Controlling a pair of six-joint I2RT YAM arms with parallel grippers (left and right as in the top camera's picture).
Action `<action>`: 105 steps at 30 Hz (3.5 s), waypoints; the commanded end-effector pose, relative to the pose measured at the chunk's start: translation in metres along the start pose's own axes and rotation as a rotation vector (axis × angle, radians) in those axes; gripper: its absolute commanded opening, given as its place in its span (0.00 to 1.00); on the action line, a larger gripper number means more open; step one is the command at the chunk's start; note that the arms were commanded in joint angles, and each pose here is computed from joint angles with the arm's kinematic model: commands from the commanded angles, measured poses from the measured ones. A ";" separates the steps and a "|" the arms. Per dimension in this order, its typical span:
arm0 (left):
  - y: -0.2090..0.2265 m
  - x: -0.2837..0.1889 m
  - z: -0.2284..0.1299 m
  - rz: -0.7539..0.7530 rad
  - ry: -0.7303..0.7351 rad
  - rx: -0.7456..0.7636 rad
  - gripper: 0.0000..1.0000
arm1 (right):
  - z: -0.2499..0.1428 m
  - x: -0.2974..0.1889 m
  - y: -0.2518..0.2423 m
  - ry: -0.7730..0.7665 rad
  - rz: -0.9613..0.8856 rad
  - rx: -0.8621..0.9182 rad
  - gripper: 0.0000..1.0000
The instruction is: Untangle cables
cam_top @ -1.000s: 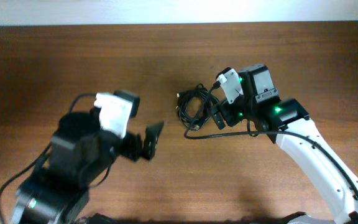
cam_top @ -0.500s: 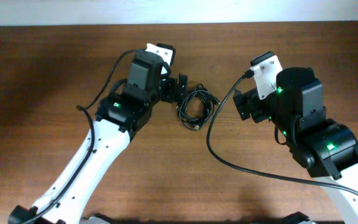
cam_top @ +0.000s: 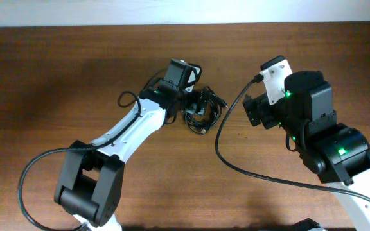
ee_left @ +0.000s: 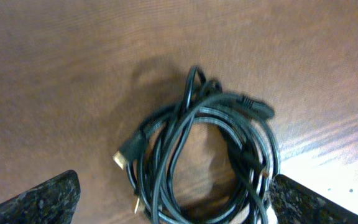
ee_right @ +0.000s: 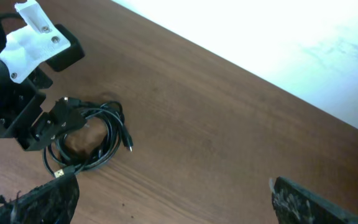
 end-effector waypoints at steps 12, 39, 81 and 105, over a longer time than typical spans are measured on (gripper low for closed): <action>-0.003 -0.025 0.000 0.055 0.142 -0.020 0.99 | 0.000 -0.008 -0.003 0.002 -0.013 0.010 0.98; 0.010 0.054 -0.061 0.063 0.362 -0.037 0.47 | -0.007 -0.008 0.000 0.029 -0.001 0.004 0.99; -0.084 -0.222 0.116 0.052 -0.087 0.089 0.00 | 0.010 0.017 0.002 -0.012 0.009 0.010 0.98; -0.079 -0.251 0.111 0.062 -0.114 0.089 0.00 | 0.064 0.030 0.006 -0.158 -0.133 -0.021 0.13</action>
Point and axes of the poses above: each gripper's point midway between its finger pads, its own x axis out along the fingers, its own y axis along the line the jaws close on, z = x × y, the point moved 1 cm from there along -x, back along the fingers, and after that the axes turned 13 degrees about -x, right-handed, at the moved point
